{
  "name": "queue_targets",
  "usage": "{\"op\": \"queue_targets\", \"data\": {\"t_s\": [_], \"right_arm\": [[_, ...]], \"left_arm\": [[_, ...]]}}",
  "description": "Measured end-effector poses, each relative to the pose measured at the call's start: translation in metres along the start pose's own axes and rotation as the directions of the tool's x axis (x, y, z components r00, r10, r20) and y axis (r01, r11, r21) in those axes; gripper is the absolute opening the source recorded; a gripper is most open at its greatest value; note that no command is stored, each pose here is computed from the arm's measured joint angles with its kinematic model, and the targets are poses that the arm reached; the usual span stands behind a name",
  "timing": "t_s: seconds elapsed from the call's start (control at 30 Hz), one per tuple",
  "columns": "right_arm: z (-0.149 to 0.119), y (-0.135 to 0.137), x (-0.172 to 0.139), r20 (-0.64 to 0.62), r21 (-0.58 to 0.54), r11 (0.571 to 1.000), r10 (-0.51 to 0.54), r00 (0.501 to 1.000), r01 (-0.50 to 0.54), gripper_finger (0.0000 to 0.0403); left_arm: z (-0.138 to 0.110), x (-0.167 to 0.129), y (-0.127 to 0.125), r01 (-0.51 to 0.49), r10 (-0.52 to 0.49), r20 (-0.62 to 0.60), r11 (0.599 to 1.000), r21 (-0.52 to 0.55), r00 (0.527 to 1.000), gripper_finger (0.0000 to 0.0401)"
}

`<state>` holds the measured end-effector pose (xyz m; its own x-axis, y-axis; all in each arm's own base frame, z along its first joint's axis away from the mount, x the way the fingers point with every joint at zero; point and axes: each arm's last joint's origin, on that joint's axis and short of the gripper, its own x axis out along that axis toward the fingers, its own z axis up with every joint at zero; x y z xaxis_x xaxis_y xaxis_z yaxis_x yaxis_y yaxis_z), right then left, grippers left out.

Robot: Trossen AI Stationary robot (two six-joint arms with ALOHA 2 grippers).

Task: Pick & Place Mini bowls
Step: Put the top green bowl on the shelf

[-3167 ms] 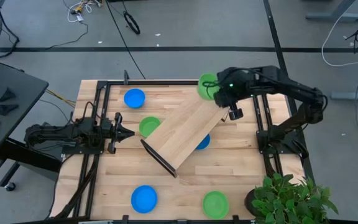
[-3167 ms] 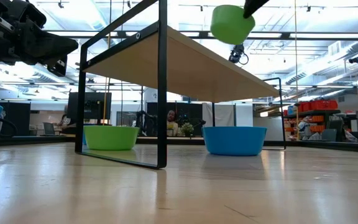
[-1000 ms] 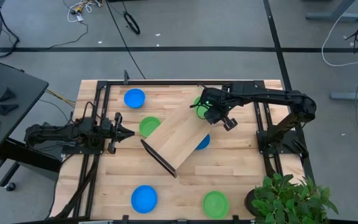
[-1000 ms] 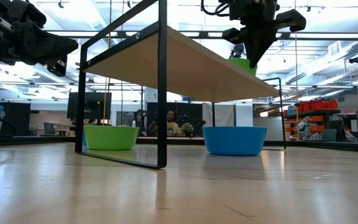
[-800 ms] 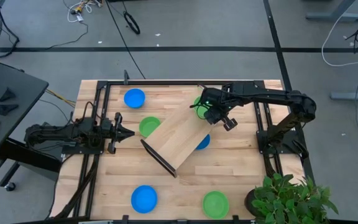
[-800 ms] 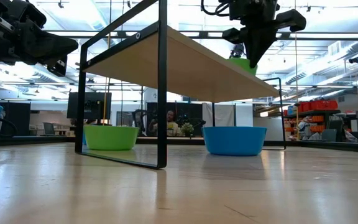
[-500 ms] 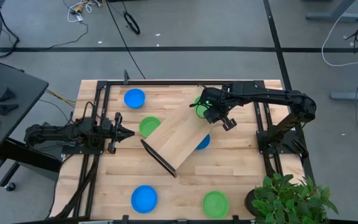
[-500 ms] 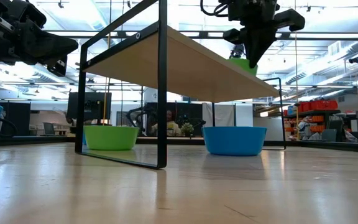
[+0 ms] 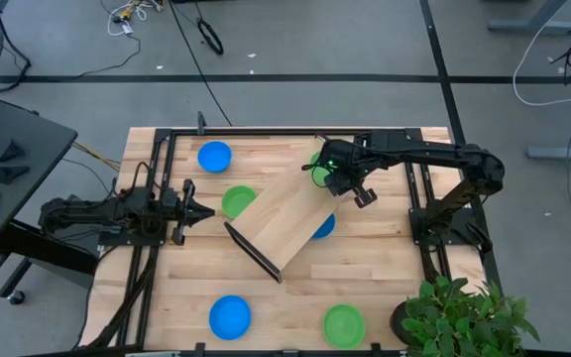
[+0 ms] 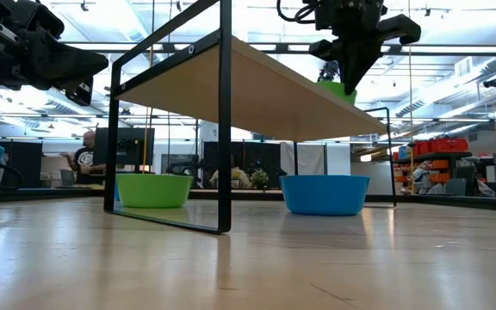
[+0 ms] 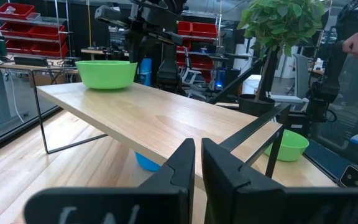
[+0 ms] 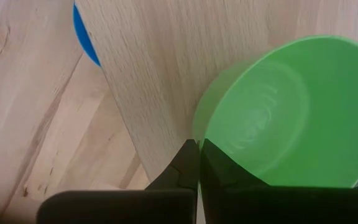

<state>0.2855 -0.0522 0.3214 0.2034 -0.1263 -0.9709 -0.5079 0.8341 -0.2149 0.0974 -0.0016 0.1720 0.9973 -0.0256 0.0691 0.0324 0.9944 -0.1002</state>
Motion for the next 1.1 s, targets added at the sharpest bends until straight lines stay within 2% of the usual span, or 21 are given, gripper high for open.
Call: {"op": "queue_targets", "data": {"t_s": [0.4,1.1], "right_arm": [[0.006,0.0033,-0.0007,0.001,-0.024,0.999,-0.036,0.999,0.036,0.0],[0.0094,0.0068,-0.0012,0.007,-0.039,0.999,-0.037,0.999,0.037,0.0]], "left_arm": [[0.0001,0.0,0.0,0.0,0.0,0.0,1.0,0.0,1.0,0.0032],[0.0001,0.0,0.0,0.0,0.0,0.0,1.0,0.0,1.0,0.0032]]}}
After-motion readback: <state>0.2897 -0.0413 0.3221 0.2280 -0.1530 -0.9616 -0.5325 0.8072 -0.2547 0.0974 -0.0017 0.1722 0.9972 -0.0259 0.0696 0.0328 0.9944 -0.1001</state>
